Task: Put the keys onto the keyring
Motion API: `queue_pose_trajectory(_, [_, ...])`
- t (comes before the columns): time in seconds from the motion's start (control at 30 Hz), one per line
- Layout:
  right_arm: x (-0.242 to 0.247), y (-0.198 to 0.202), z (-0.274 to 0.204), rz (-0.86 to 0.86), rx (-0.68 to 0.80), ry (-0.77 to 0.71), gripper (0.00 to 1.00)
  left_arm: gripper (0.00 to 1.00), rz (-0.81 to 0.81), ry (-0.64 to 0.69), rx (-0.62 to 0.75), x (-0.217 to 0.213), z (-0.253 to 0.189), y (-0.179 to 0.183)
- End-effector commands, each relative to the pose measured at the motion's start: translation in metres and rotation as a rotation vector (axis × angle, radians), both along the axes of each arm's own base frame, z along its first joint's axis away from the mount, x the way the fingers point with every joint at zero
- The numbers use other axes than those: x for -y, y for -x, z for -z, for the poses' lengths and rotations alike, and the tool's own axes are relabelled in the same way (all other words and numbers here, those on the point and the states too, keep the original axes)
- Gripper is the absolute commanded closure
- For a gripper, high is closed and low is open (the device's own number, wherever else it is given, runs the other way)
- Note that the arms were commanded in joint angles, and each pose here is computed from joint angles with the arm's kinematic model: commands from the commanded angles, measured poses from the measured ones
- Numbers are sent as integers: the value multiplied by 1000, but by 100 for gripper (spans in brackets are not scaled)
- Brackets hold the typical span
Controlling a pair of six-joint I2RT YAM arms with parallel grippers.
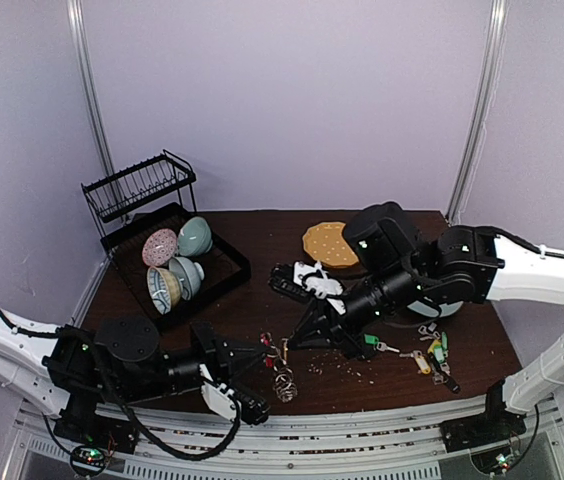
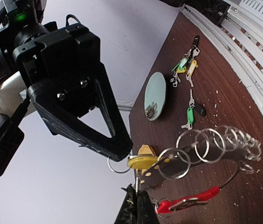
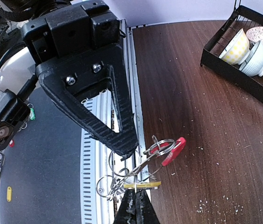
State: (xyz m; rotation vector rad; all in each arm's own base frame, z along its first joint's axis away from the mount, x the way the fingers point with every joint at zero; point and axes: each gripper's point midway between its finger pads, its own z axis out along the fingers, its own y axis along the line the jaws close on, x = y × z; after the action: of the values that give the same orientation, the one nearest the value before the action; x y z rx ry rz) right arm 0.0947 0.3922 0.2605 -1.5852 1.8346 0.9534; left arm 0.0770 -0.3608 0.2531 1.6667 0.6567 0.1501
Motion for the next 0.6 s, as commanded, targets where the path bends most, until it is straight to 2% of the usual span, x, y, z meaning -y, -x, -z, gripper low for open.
queue_pose_trajectory(0.0, [-4, 4, -4, -18, -12, -6, 100, 100, 7, 87, -18, 4, -26, 2])
queue_pose_trajectory(0.57, [-8, 10, 2, -56, -43, 1, 100, 100, -12, 103, -23, 4, -27, 0])
